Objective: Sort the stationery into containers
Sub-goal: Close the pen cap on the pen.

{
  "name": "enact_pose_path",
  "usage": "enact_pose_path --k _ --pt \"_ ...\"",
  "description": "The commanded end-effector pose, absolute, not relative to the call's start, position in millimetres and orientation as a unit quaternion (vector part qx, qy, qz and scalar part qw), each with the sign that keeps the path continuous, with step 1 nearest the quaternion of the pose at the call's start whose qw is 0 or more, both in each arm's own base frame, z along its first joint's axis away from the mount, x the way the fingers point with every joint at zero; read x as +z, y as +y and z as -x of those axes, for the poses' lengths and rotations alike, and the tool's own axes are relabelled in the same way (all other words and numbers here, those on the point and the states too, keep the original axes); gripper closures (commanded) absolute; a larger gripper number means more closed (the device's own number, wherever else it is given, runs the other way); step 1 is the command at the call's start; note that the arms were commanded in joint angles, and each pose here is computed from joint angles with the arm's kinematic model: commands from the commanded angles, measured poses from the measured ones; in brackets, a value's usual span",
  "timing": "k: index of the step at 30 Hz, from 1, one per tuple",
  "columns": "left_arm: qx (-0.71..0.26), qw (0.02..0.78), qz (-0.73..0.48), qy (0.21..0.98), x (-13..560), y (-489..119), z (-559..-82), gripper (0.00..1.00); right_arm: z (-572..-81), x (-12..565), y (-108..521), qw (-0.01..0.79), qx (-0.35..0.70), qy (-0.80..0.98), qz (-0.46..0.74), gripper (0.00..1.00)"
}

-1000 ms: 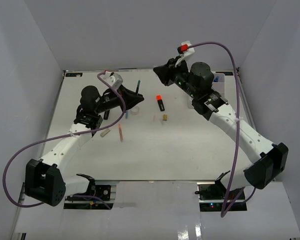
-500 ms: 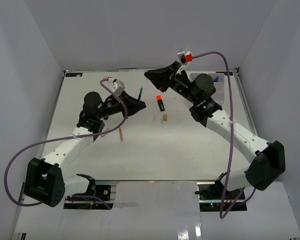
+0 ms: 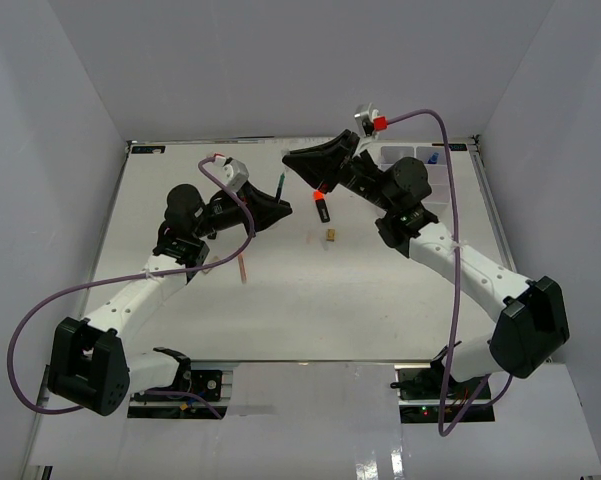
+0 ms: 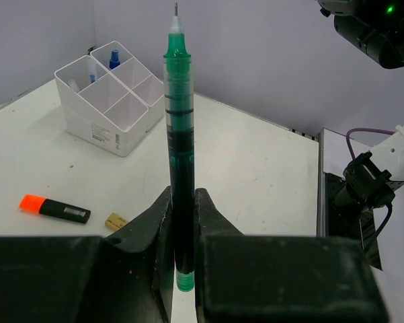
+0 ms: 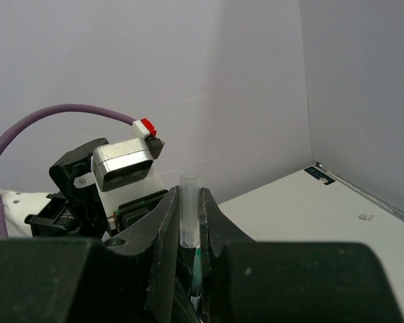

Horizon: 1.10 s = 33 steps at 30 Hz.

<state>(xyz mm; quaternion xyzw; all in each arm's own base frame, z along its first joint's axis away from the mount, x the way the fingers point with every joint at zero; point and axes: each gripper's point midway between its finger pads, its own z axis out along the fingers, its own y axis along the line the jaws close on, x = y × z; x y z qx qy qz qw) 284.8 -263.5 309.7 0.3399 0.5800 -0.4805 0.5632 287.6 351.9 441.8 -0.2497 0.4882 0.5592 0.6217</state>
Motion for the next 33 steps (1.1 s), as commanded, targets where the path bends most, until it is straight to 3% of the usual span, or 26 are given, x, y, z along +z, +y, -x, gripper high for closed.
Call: enact_pose_path --k 1,33 --pt "-0.476 0.576 -0.347 0.566 316.3 -262.1 -278.4 1.00 -275.1 455.1 353.6 0.628 0.578 0.451 0.260 0.92" --pt "-0.491 0.574 -0.351 0.553 321.9 -265.6 -268.9 1.00 -276.5 450.5 354.6 0.639 0.575 0.442 0.256 0.92"
